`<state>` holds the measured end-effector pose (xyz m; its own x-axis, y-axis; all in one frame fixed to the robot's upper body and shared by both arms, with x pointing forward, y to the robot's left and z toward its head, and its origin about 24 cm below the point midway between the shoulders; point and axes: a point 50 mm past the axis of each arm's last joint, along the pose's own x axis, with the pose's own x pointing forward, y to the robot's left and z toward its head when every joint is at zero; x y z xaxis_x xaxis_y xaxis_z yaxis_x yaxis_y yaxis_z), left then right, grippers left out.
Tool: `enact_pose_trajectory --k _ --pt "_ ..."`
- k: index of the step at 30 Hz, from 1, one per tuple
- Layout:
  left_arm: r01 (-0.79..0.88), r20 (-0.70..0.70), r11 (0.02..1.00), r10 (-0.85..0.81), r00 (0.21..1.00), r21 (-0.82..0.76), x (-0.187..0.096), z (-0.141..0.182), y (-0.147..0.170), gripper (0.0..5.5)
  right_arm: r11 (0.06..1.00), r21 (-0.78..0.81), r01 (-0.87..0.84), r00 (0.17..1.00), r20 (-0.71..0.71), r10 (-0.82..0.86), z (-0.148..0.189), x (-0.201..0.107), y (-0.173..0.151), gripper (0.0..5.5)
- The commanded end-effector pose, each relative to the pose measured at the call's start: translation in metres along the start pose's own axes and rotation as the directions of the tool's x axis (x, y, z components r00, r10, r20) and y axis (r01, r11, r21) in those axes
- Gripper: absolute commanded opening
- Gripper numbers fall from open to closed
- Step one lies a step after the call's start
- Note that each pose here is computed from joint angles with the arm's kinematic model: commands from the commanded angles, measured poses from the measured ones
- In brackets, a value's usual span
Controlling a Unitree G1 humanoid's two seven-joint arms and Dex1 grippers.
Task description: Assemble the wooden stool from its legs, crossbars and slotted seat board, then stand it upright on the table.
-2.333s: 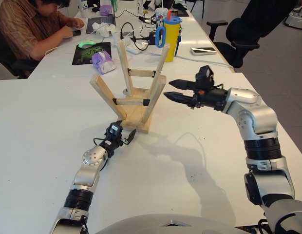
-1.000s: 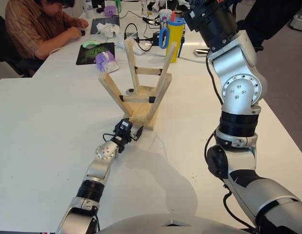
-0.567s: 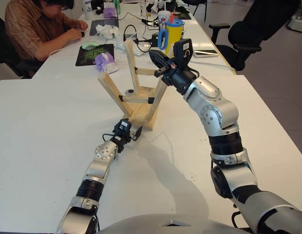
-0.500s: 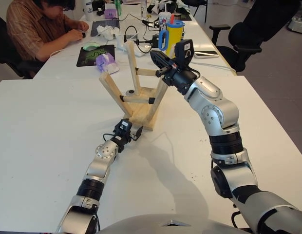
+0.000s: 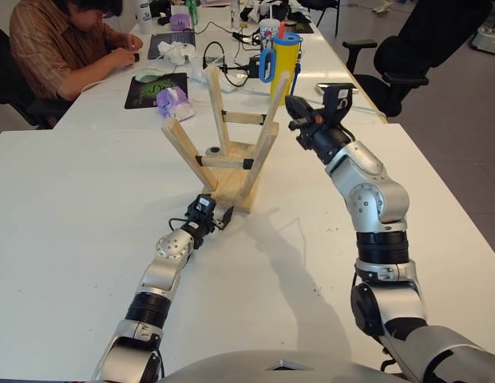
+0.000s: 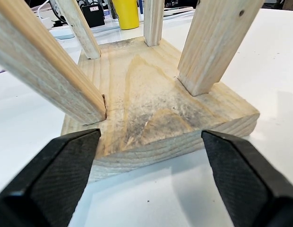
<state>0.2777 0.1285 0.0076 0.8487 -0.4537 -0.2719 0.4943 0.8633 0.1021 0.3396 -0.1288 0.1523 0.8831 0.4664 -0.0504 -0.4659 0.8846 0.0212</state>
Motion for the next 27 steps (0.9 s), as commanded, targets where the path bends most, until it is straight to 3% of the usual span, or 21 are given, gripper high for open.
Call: enact_pose_trajectory --k 1,5,8,13,19,24,27 --pt "0.02 -0.217 0.996 -0.039 0.975 -0.09 -0.014 -0.042 -0.011 3.99 0.999 -0.053 -0.007 0.944 -0.33 -0.011 -0.061 -0.019 -0.006 0.03" --pt "0.019 -0.213 0.994 -0.041 0.976 -0.108 -0.014 -0.036 -0.012 3.99 0.94 0.079 -0.331 0.829 -0.451 0.33 -0.077 -0.037 0.034 0.03" --pt "0.027 -0.206 0.993 -0.05 0.977 -0.113 -0.014 -0.032 -0.013 3.99 0.862 0.243 -0.444 0.82 -0.278 0.5 -0.053 -0.031 0.062 0.03" --pt "0.051 -0.166 0.992 -0.07 0.984 -0.117 -0.016 -0.017 -0.015 3.99 0.908 0.23 -0.35 0.904 -0.171 0.392 -0.035 -0.013 0.059 0.03" --pt "0.073 -0.136 0.991 -0.088 0.987 -0.115 -0.02 -0.007 -0.022 3.99 0.967 0.155 -0.201 0.949 -0.212 0.232 -0.045 -0.012 0.04 0.03" --pt "0.029 0.105 0.998 -0.023 0.994 -0.055 -0.041 0.029 -0.019 3.99 0.962 0.171 -0.213 0.942 -0.226 0.249 -0.05 -0.02 0.043 0.03" --pt "-0.062 0.181 0.997 0.068 0.981 -0.042 -0.058 0.037 -0.01 3.99 0.945 0.213 -0.248 0.936 -0.2 0.291 -0.05 -0.031 0.048 0.03"
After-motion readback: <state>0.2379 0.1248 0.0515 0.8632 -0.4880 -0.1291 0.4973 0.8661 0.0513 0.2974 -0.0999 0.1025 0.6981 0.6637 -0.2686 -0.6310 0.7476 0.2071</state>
